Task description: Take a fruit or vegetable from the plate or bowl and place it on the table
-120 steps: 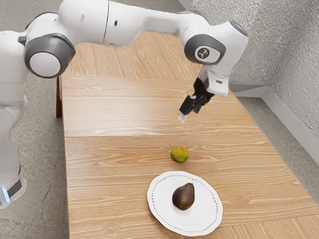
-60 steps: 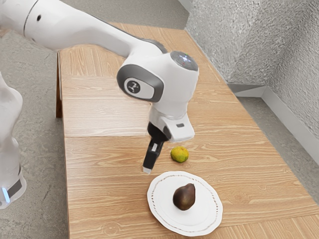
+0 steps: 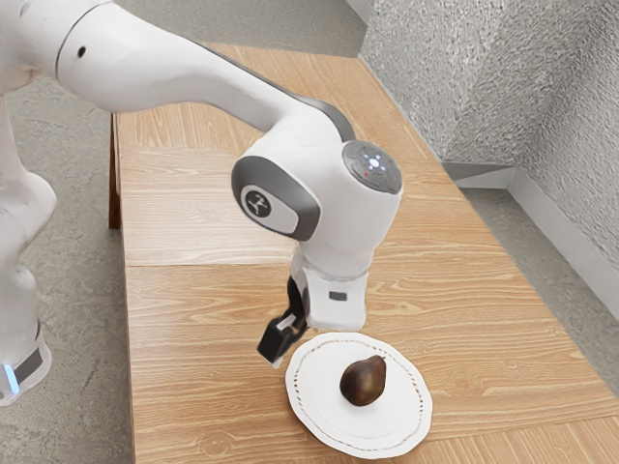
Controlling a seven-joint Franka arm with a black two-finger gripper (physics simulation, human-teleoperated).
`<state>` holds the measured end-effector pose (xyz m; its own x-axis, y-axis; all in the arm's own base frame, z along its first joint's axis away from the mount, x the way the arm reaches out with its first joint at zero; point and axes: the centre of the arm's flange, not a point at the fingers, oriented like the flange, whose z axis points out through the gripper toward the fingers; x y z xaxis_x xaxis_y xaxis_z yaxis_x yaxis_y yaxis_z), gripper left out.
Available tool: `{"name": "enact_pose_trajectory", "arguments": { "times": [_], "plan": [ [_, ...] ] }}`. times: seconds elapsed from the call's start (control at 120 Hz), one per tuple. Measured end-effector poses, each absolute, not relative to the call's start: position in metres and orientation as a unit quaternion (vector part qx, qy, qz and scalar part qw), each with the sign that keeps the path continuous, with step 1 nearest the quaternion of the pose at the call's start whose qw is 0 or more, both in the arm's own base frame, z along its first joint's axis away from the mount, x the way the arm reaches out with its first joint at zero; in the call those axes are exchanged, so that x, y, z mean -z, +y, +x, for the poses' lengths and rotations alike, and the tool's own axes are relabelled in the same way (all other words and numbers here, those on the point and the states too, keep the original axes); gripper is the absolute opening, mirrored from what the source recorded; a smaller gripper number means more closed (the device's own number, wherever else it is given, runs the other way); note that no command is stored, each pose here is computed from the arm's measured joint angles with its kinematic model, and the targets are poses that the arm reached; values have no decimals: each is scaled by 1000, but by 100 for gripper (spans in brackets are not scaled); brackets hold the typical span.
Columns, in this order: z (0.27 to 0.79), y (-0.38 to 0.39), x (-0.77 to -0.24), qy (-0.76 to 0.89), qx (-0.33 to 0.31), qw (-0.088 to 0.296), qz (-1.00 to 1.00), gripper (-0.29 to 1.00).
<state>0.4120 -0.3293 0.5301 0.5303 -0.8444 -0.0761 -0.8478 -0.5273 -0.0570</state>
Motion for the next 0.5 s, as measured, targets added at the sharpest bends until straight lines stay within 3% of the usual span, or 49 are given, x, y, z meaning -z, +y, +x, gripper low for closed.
{"name": "enact_pose_trajectory", "arguments": {
  "times": [0.133, 0.217, 0.317, 0.4, 0.5],
  "plan": [
    [420, -339, -558, 579, 35, 33, -814, 70],
    [415, -358, -564, 652, 51, 48, -755, 70],
    [410, -370, -559, 720, 41, 74, -689, 70],
    [415, -363, -592, 753, 37, 97, -650, 70],
    [423, -354, -586, 787, -10, 135, -602, 70]
  ]
}}
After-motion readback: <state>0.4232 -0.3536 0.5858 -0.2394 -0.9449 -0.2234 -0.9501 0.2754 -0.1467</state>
